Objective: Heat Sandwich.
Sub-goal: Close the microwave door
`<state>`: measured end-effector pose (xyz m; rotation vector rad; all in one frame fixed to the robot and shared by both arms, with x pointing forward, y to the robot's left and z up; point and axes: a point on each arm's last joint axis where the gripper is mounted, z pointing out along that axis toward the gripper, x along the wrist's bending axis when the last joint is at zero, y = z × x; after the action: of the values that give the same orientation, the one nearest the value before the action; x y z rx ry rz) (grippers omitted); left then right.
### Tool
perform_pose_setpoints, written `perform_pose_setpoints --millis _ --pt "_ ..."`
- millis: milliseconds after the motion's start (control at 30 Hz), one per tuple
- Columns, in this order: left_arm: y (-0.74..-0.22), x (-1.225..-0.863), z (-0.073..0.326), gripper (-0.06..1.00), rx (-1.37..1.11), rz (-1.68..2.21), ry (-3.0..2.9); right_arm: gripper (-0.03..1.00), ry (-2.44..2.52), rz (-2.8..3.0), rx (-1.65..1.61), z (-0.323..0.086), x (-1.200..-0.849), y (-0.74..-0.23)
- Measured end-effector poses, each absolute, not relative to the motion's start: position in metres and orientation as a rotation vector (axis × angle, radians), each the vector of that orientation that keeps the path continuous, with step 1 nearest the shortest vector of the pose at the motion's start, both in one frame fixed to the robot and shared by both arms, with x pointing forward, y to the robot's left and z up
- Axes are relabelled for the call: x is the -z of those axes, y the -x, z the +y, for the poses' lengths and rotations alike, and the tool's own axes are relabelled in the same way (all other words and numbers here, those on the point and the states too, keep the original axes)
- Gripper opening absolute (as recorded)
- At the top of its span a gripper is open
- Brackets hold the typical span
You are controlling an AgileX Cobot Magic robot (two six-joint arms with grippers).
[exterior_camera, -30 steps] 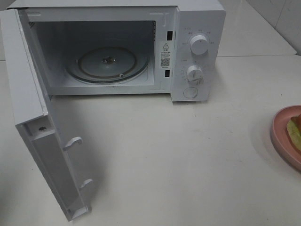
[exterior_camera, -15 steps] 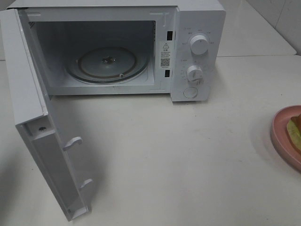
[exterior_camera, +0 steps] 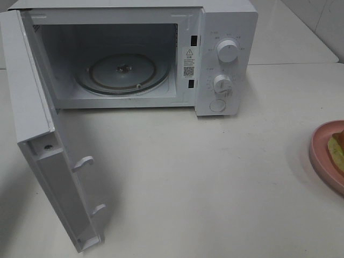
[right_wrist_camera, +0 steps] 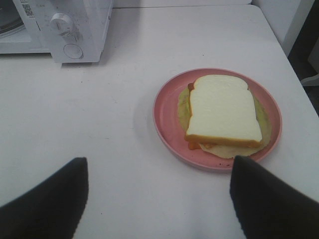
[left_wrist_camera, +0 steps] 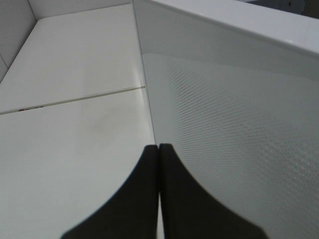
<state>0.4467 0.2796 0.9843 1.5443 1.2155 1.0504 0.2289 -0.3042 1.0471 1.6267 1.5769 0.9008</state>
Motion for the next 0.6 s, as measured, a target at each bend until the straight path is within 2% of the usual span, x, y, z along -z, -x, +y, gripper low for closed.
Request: perform_pose_setpoints --millis 600 --pt "-0.481 -0.954 0.265 0.00 -0.870 1.175 -1.461 0.76 -1.627 1.577 -0.901 -0.304 -1.047 -0.229"
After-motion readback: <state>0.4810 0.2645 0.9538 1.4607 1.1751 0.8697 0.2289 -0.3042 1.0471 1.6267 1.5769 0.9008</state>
